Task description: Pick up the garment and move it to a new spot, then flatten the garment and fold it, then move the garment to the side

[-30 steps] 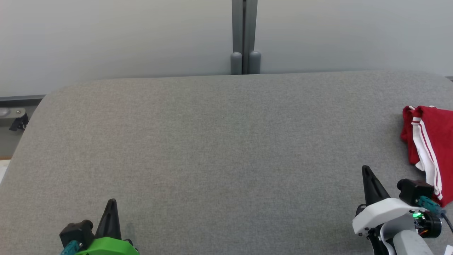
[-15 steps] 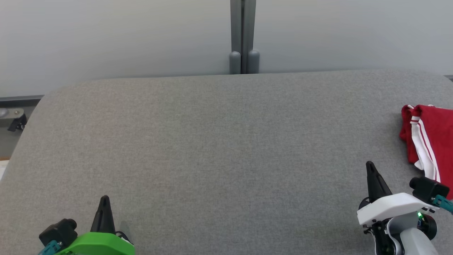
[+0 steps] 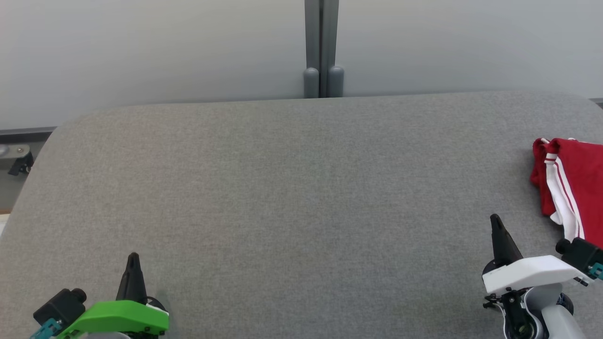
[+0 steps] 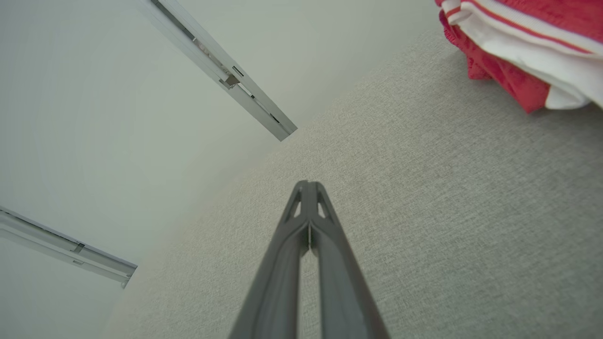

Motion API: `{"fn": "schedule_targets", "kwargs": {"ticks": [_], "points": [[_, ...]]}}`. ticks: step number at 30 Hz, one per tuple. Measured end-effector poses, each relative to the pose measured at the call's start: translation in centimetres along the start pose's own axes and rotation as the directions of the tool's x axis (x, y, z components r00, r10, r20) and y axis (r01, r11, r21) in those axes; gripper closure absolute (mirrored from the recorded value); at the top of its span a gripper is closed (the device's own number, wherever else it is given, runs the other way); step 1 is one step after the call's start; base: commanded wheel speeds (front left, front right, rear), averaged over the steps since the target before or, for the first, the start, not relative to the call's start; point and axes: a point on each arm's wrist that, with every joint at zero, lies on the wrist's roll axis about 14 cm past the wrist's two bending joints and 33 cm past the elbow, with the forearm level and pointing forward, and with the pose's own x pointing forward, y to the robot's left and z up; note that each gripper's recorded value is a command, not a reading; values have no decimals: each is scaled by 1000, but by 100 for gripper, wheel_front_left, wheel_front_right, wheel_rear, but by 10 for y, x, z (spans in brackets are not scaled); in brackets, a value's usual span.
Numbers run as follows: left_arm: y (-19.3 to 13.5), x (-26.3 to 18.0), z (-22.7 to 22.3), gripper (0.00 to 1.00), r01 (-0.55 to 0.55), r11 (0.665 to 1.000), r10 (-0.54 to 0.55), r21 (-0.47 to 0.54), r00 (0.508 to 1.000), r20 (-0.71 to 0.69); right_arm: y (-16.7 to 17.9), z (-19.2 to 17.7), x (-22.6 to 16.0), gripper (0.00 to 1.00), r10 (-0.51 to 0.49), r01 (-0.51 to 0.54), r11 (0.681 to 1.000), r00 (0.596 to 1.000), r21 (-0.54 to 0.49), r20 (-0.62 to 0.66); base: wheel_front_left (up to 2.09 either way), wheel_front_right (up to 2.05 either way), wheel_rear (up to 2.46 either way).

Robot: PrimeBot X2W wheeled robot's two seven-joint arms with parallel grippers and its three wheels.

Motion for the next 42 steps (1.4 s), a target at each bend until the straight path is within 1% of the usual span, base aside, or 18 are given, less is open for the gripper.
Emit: {"fn": "schedule_targets", "kwargs": {"ticks": [9,19,29,42], "points": [[-3,3,4,100,1,993,-1,-116,1000,2,0,2,0,100,-4,4,994,1000,113,-3,0,0,0],[-7,6,8,100,7,972,-7,-233,1000,4,2,5,0,100,1,0,974,1000,228,-4,0,0,0],[-13,10,14,100,26,941,-24,-336,1000,10,3,7,-1,100,7,-4,944,1000,330,-8,0,0,0],[-18,13,18,100,43,890,-43,-454,999,11,4,9,-2,100,17,-11,896,1000,445,-11,0,0,0]]}}
